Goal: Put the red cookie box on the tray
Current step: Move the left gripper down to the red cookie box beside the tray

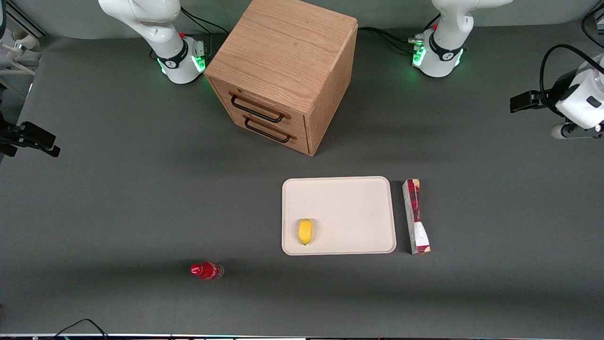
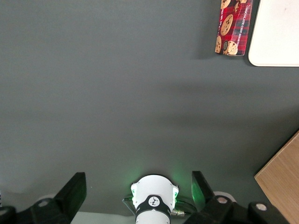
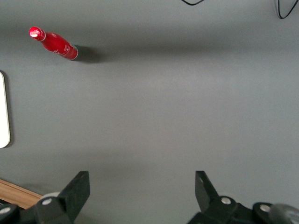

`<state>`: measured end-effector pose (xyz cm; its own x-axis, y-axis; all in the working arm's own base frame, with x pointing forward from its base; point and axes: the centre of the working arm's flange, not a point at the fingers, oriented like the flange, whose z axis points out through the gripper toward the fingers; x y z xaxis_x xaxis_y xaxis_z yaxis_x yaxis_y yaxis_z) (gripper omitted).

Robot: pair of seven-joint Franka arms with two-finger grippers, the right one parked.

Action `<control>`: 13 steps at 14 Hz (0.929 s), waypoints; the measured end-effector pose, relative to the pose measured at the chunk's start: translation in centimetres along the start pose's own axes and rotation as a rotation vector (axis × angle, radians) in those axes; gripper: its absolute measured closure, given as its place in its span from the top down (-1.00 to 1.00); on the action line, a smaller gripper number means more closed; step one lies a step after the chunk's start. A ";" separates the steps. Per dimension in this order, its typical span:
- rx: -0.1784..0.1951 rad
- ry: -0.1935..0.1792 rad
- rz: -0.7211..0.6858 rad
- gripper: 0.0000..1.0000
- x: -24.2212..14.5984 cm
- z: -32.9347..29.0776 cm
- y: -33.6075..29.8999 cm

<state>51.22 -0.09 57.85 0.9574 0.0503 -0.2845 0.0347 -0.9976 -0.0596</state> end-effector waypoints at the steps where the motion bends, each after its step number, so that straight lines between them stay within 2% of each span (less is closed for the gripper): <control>1: -0.001 0.003 -0.001 1.00 0.0 -0.1 -0.1; 5: -0.003 0.023 -0.003 1.00 0.0 -1.0 -0.2; 7: -0.029 0.044 0.000 1.00 1.2 -1.2 0.3; 9: -0.063 0.060 -0.042 1.00 3.7 -1.3 2.1; 11: -0.080 0.059 -0.108 1.00 7.9 -0.1 6.3; 13: -0.110 0.077 -0.169 1.00 12.1 2.4 10.3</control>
<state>62.48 -9.63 51.45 0.9542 0.2182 -0.2049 0.2240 -0.9746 0.0052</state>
